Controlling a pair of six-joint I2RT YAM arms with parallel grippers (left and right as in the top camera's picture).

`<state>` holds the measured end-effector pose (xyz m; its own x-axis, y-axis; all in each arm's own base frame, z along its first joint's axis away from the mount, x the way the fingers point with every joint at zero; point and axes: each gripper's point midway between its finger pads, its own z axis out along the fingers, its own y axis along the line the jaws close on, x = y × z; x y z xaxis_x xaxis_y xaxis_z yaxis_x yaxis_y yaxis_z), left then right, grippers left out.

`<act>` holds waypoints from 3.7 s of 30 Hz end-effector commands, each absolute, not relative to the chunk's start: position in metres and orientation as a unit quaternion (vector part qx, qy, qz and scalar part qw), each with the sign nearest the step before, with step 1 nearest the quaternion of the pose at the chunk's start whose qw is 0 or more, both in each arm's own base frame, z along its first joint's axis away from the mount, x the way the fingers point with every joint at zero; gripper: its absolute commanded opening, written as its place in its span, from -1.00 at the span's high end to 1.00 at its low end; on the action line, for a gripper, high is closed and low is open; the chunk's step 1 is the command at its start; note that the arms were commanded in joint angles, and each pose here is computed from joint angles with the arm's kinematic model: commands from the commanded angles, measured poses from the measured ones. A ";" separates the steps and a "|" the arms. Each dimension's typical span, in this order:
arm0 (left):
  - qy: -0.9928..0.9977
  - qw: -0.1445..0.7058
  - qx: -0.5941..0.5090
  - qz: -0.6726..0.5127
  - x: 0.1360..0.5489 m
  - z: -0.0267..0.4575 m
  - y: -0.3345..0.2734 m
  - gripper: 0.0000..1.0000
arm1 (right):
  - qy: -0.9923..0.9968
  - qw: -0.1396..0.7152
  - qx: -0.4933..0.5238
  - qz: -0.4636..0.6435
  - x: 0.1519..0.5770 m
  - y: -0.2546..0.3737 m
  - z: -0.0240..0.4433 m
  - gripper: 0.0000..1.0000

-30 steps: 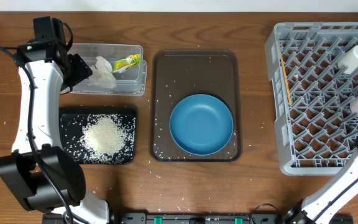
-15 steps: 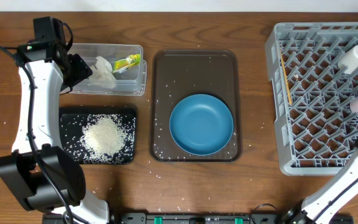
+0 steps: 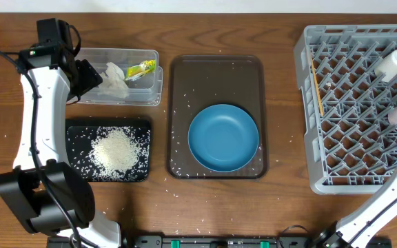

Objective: Sort waste into correct bins and load items into the dishwasher rack
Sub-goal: 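Release the light-blue cup and raise the right gripper from the rack, then swing the right gripper over to the blue plate on the brown tray, then lower the right gripper onto the blue plate's rim and close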

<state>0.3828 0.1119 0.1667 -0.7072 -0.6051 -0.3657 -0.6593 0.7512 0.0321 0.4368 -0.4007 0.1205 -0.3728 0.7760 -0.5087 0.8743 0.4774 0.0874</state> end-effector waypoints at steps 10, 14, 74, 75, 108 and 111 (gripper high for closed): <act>0.917 0.175 -0.349 0.079 0.379 0.173 0.113 -0.84 | 0.817 0.250 0.507 -0.113 0.428 -0.417 0.117 0.98; 0.917 0.175 -0.349 0.079 0.379 0.173 0.113 -0.84 | 0.815 0.262 0.505 -0.111 0.433 -0.419 0.119 0.98; 0.917 0.175 -0.349 0.079 0.379 0.173 0.113 -0.84 | 0.944 0.211 -0.128 0.218 0.459 0.187 0.255 -0.79; 0.917 0.175 -0.349 0.079 0.379 0.173 0.113 -0.84 | 0.943 0.204 -0.145 0.221 0.451 0.204 0.253 -0.84; 0.917 0.175 -0.349 0.079 0.379 0.173 0.113 -0.84 | 0.974 -0.034 -0.222 -0.037 0.304 0.322 0.090 0.01; 0.917 0.175 -0.349 0.079 0.379 0.173 0.113 -0.84 | 0.981 -0.035 -0.188 -0.037 0.304 0.321 0.090 0.09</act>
<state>0.3828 0.1119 0.1667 -0.7072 -0.6051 -0.3657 -0.6593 0.7512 0.0321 0.2996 0.3261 0.0936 -0.8877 -0.4524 0.0851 -0.4558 0.8897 -0.0255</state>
